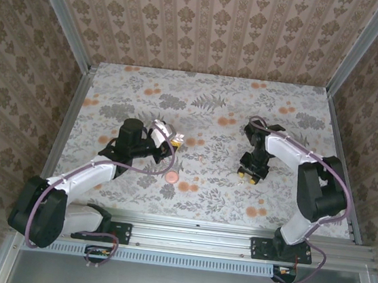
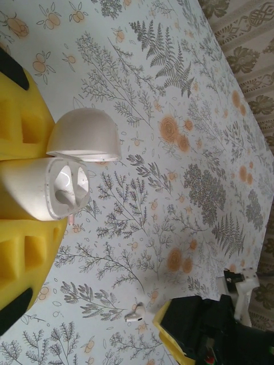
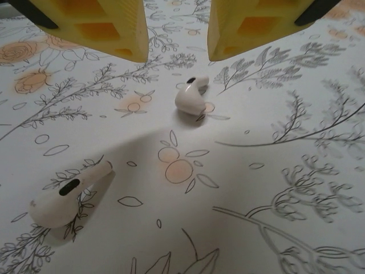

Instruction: Insert the wireless bluetooth earbuds into the charging case

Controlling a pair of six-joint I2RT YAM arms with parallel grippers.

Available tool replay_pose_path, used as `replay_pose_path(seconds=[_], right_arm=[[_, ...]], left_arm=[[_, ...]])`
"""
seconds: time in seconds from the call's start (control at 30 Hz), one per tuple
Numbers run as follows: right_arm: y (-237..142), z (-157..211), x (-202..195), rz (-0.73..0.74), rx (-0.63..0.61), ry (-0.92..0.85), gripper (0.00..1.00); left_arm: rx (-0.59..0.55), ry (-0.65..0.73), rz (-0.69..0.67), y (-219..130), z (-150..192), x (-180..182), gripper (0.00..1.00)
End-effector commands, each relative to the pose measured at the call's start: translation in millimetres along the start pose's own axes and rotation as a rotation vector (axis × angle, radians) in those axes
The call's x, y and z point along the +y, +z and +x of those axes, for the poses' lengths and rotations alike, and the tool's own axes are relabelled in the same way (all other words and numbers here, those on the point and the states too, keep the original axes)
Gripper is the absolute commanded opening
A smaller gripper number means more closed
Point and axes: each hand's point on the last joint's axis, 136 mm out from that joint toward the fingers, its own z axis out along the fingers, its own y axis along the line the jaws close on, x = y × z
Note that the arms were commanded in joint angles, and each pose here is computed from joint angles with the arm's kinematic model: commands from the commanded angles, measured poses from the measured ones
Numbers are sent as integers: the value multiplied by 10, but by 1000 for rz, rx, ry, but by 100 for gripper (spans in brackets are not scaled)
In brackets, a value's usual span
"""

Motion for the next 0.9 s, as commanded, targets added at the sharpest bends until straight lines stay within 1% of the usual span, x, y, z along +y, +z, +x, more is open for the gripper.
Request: replay_pose_path(seconds=[0.0,0.17,0.57,0.87], right_arm=[[66,-18,21,9,19,48,33],[185,-48,68,3,35,49,33],[405,18,13,12,78,67,32],[460,22,-12,8,69,71,22]], left_arm=[[-1,17,4,9,-12,-14,6],[1,14,6,24,0,-9,6],[11,8,12,35,31,-18,6],[14,6,14,34,35,-20,6]])
